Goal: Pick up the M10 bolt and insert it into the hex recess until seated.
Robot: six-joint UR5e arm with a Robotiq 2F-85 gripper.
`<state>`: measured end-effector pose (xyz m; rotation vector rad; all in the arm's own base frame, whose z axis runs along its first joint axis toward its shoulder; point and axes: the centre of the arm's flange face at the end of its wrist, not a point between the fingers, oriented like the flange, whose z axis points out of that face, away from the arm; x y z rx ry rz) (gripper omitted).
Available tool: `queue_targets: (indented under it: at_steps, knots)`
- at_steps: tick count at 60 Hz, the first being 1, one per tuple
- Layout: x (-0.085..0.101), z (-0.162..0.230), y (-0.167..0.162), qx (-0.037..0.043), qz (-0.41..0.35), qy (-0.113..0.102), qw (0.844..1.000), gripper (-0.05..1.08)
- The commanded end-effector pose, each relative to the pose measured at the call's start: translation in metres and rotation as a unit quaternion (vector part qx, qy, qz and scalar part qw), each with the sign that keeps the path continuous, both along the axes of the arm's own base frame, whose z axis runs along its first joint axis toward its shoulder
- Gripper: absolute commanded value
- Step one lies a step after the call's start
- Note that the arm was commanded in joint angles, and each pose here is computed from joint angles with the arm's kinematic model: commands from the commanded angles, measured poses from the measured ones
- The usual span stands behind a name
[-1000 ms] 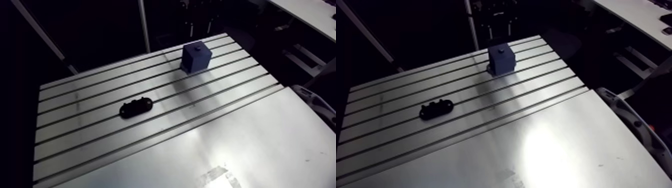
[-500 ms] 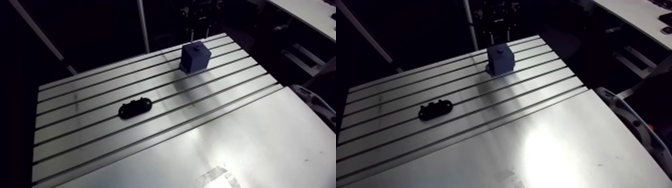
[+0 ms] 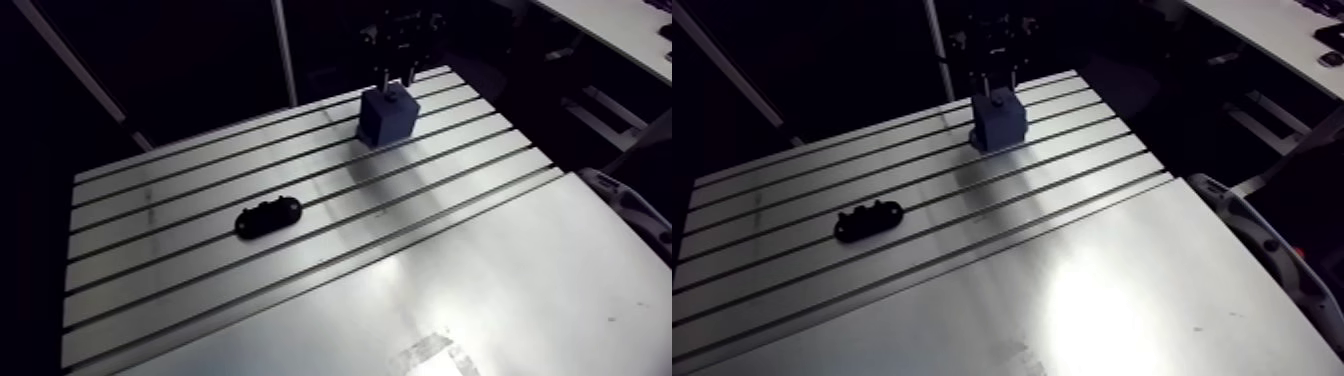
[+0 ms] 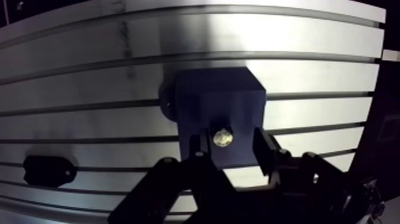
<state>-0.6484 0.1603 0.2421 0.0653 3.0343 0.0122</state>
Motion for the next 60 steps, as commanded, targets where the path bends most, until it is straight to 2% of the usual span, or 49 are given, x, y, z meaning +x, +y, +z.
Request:
queue_targets:
  at_steps: [1,47,60]
  knots:
    - [0.0000,-0.0017,-0.0012,-0.0015,0.001,-0.001,1.000,0.51]
    - [0.0033,-0.0083,-0.0059,-0.0035,0.002,-0.008,1.000,0.53]
    - [0.0022,-0.0080,-0.0054,-0.0004,0.002,-0.001,1.000,0.54]
